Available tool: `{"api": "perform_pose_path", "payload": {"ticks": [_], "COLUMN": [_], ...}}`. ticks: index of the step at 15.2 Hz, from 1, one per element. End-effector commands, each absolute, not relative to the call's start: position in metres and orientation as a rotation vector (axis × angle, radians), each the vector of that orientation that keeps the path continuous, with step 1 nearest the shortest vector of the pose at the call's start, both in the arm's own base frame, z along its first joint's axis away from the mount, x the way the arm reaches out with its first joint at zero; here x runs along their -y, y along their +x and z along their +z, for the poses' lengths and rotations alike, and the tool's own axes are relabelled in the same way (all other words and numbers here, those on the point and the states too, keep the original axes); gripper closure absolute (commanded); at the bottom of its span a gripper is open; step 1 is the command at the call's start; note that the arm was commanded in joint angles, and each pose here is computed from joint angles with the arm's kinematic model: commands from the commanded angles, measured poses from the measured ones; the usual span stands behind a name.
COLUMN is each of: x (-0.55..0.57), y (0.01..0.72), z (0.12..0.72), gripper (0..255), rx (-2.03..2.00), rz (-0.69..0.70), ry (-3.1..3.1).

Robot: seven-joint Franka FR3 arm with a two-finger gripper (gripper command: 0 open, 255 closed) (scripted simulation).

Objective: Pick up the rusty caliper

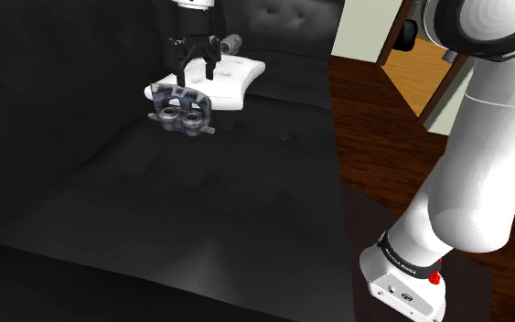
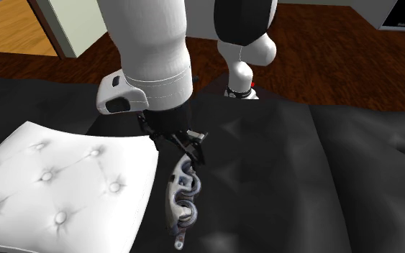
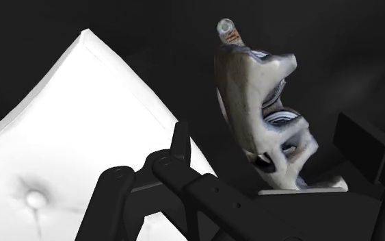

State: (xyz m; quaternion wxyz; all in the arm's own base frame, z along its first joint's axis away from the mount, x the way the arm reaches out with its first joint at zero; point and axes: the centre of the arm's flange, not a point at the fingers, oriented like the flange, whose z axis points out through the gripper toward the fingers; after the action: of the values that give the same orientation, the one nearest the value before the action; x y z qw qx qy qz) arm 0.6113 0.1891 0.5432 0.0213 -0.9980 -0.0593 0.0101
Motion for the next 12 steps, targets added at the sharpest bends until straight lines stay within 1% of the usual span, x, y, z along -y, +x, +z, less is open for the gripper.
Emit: {"api": "perform_pose_path", "payload": {"ticks": [1,3,12], "x": [-0.206,-0.219,-0.219], "y": [0.632,0.648,0.648], "z": [0.541,0.540,0.500], "gripper": [0,0,0], "rx": [0.216,0.241,0.241], "rz": [0.027,0.024,0.024], "ry": [-3.096,-3.098,-3.098]}}
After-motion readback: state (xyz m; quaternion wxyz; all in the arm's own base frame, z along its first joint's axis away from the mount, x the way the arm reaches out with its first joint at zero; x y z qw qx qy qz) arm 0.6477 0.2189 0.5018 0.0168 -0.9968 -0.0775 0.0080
